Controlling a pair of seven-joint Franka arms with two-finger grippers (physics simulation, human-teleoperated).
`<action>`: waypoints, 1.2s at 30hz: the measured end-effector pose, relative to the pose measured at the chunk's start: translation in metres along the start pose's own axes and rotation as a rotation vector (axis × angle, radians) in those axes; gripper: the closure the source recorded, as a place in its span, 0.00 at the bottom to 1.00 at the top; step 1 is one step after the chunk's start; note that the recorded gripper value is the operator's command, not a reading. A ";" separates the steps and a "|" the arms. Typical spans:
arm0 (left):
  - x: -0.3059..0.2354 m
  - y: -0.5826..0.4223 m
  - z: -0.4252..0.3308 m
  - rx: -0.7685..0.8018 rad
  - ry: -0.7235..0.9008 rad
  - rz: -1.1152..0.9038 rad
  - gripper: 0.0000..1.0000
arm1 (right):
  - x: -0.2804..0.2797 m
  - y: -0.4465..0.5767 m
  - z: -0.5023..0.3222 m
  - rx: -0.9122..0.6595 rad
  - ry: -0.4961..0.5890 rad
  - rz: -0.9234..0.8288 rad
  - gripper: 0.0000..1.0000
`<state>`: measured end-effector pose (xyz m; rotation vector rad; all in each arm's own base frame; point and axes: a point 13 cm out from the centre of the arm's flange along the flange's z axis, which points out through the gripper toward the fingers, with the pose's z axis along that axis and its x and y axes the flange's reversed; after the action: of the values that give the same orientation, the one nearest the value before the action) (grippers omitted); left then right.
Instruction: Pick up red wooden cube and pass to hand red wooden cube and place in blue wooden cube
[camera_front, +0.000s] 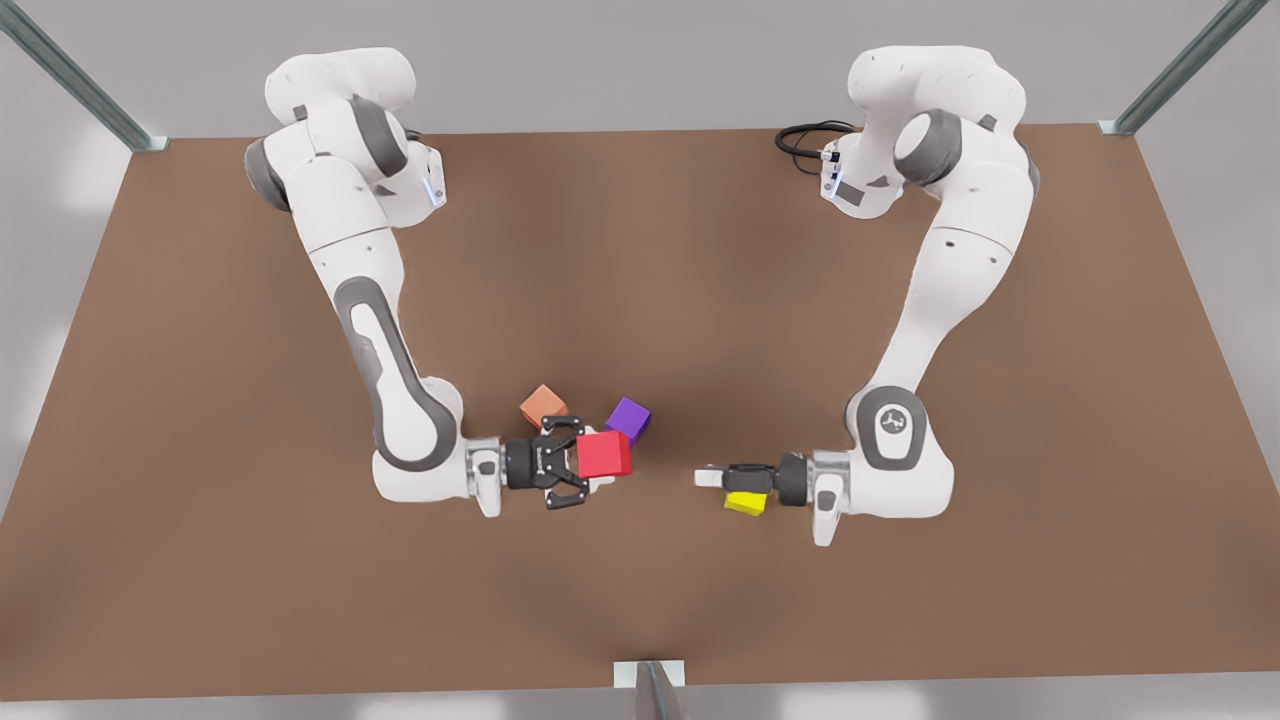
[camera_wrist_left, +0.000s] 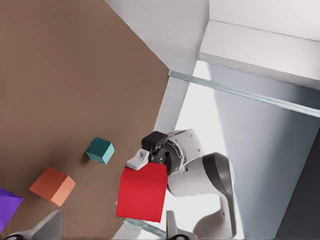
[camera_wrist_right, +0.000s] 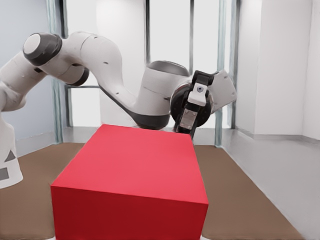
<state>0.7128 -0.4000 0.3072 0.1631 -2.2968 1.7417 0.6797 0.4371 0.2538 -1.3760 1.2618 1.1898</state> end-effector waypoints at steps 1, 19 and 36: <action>0.014 -0.013 -0.026 -0.125 0.014 0.088 0.00 | 0.005 -0.007 -0.028 0.005 0.041 -0.010 0.37; 0.188 0.052 -0.277 -1.346 0.056 -0.012 0.00 | 0.109 0.063 -0.332 -0.108 1.482 0.222 0.37; 0.192 0.055 -0.276 -1.334 0.054 -0.054 0.00 | 0.151 0.118 -0.288 0.177 1.540 0.497 0.36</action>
<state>0.5518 -0.1084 0.3770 -0.0847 -2.8003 -0.0572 0.5871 0.1225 0.1428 -1.9014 2.7636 0.0224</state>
